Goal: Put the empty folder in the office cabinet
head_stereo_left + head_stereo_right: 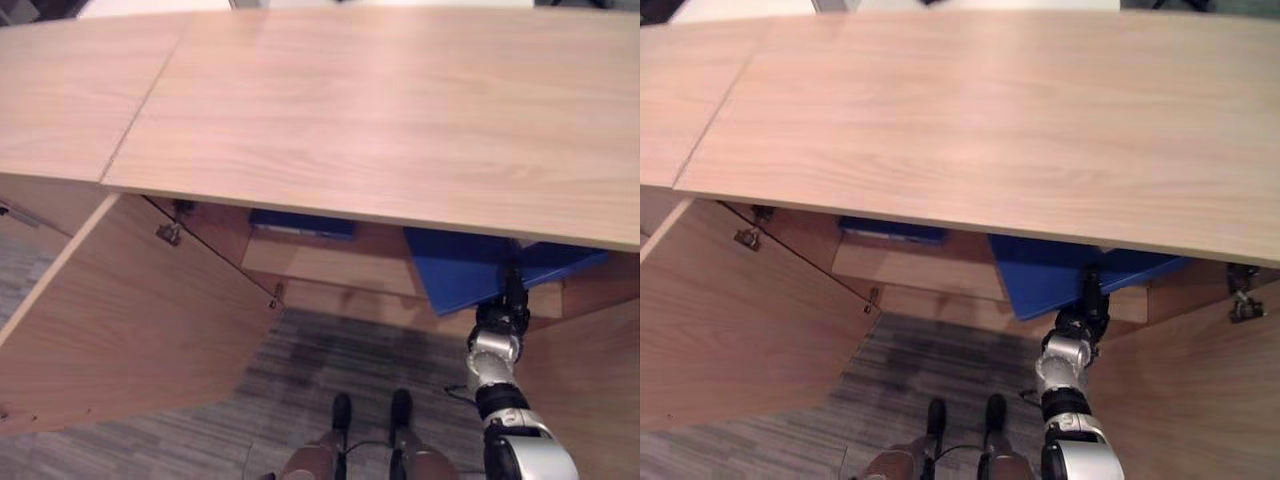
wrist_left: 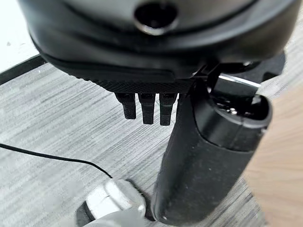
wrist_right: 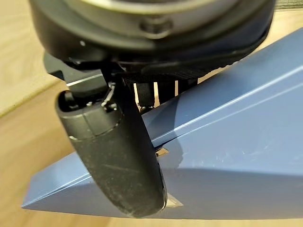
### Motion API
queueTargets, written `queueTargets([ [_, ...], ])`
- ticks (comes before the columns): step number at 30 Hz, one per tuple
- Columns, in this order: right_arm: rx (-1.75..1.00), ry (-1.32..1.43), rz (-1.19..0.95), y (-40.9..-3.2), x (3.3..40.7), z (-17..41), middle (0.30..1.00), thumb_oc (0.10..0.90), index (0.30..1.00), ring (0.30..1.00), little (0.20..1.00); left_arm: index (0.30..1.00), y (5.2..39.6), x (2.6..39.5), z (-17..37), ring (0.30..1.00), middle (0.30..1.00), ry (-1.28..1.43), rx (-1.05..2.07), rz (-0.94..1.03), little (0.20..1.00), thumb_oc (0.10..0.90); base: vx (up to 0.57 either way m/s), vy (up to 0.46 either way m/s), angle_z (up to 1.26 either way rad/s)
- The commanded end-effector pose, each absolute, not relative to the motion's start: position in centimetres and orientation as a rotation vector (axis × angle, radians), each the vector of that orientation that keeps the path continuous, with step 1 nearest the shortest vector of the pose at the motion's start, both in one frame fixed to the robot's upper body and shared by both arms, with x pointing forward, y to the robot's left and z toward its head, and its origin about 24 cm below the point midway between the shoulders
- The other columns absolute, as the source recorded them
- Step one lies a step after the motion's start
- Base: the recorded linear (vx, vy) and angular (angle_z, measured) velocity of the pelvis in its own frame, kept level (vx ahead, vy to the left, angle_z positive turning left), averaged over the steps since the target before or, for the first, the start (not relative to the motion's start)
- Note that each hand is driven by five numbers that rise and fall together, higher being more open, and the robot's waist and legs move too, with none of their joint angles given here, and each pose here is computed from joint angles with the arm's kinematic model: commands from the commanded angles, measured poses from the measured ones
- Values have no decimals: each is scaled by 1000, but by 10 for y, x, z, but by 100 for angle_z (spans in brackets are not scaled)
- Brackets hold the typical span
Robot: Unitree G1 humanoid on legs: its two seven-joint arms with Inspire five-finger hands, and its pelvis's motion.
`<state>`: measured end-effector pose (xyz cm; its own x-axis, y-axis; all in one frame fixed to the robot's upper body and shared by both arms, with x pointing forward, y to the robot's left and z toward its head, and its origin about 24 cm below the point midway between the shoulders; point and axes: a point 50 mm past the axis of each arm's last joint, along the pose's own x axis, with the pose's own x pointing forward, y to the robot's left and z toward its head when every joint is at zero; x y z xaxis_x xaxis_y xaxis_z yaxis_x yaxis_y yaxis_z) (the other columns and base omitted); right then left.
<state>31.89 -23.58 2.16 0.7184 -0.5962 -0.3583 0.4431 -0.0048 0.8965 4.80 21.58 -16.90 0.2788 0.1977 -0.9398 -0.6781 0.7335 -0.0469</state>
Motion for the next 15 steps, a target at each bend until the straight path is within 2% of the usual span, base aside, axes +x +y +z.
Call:
queueTargets([
  [1, 1401, -434, -692, -237, 346, 98, 300, 400, 300, 300, 300, 900, 225, 29, -170, 900, 900, 1207, -427, 673, 900, 800, -96, 53, -8],
  [5, 1448, -561, -646, -236, 358, 146, 300, 400, 300, 300, 300, 900, 222, 39, -169, 900, 900, 1183, -394, 631, 900, 800, -86, 33, -4],
  [15, 1411, -737, -561, -238, 357, 208, 300, 400, 300, 300, 300, 900, 215, 65, -160, 900, 900, 1077, -368, 522, 900, 800, -13, 7, -2],
])
